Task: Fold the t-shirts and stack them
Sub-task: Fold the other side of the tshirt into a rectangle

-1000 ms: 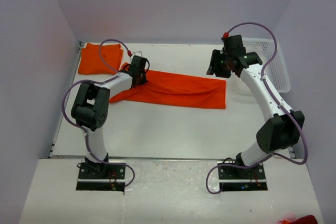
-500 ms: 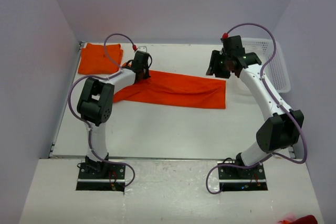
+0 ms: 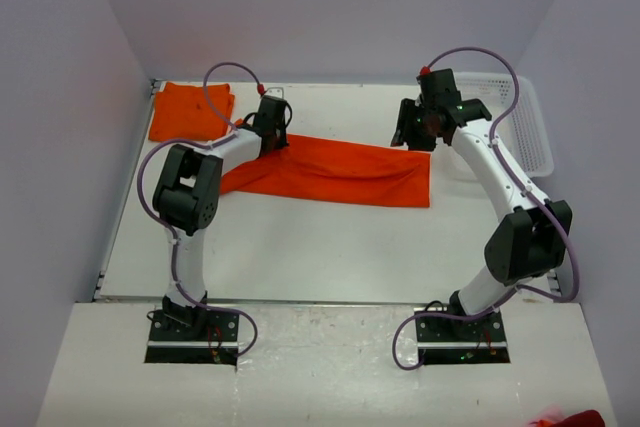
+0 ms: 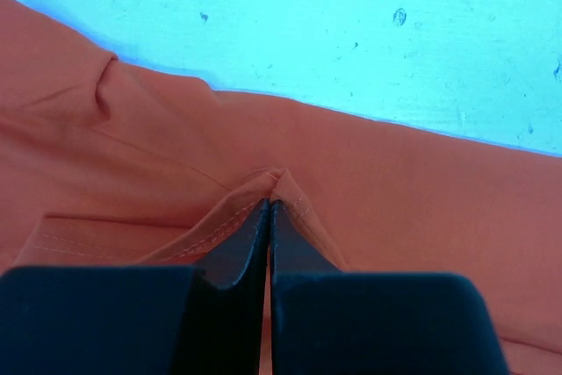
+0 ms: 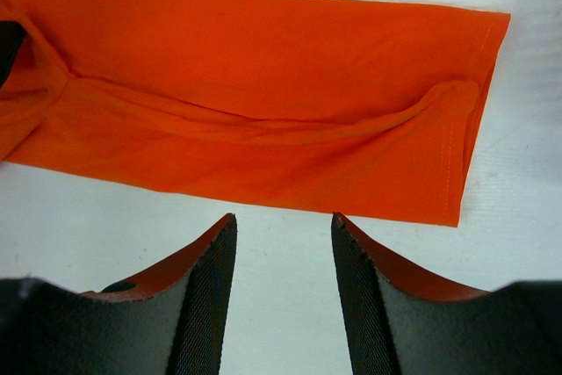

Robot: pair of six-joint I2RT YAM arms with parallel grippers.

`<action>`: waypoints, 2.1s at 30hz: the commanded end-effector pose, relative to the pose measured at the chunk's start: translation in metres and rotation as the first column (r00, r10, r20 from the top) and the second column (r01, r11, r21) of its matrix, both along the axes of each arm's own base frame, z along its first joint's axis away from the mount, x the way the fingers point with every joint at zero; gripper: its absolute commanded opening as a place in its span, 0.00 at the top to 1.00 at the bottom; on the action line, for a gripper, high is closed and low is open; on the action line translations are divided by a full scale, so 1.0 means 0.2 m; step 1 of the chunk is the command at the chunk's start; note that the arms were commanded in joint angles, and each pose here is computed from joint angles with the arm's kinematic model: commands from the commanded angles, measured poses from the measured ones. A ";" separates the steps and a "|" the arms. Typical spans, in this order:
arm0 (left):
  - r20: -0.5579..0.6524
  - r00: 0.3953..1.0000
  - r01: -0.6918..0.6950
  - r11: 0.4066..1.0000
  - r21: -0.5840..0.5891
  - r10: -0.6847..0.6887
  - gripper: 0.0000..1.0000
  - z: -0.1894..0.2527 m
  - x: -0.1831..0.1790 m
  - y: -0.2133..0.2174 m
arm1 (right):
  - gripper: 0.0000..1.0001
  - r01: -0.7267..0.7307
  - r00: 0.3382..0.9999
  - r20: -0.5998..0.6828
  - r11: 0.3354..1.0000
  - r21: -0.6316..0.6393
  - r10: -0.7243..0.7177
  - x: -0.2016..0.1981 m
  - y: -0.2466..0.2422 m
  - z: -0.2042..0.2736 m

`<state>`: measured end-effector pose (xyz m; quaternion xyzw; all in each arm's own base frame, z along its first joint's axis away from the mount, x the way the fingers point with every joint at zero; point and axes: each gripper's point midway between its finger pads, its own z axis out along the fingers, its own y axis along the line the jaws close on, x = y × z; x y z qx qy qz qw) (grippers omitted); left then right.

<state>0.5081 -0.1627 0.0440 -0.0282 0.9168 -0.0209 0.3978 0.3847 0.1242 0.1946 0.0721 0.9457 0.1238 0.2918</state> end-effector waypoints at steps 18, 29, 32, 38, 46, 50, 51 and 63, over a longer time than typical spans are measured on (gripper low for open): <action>0.191 0.981 0.023 1.000 -0.003 -0.022 1.00 0.36 0.16 -0.04 | 0.51 -0.007 1.000 0.000 1.000 0.009 0.007 0.03 0.02 -0.02; 0.237 0.971 0.019 1.000 -0.010 -0.016 1.00 0.45 0.20 -0.04 | 0.51 -0.001 1.000 -0.005 1.000 -0.005 0.001 0.03 0.00 -0.03; 0.239 0.971 0.016 1.000 -0.009 -0.014 1.00 0.45 0.20 -0.04 | 0.51 -0.003 1.000 -0.010 1.000 -0.004 0.003 0.03 0.01 -0.04; 0.207 0.978 0.004 1.000 0.023 -0.009 1.00 0.34 0.23 -0.03 | 0.51 -0.005 1.000 -0.014 1.000 0.000 0.005 0.03 0.01 -0.04; 0.269 0.958 0.087 0.994 0.068 -0.102 0.87 0.27 0.42 -0.11 | 0.51 -0.009 1.000 -0.026 1.000 -0.002 0.009 0.03 0.01 -0.05; 0.251 0.958 0.120 0.989 0.085 -0.138 0.45 0.20 0.44 -0.12 | 0.51 -0.012 1.000 -0.014 1.000 0.002 0.012 0.03 0.02 -0.03; 0.295 0.948 0.101 0.991 0.084 -0.121 0.39 0.29 0.44 -0.11 | 0.51 -0.020 1.000 -0.010 1.000 0.012 0.020 0.03 0.03 -0.01; 0.348 0.936 -0.102 0.984 0.143 0.047 0.33 0.45 0.18 0.18 | 0.51 -0.059 0.998 -0.022 0.997 0.045 0.060 0.01 0.13 -0.04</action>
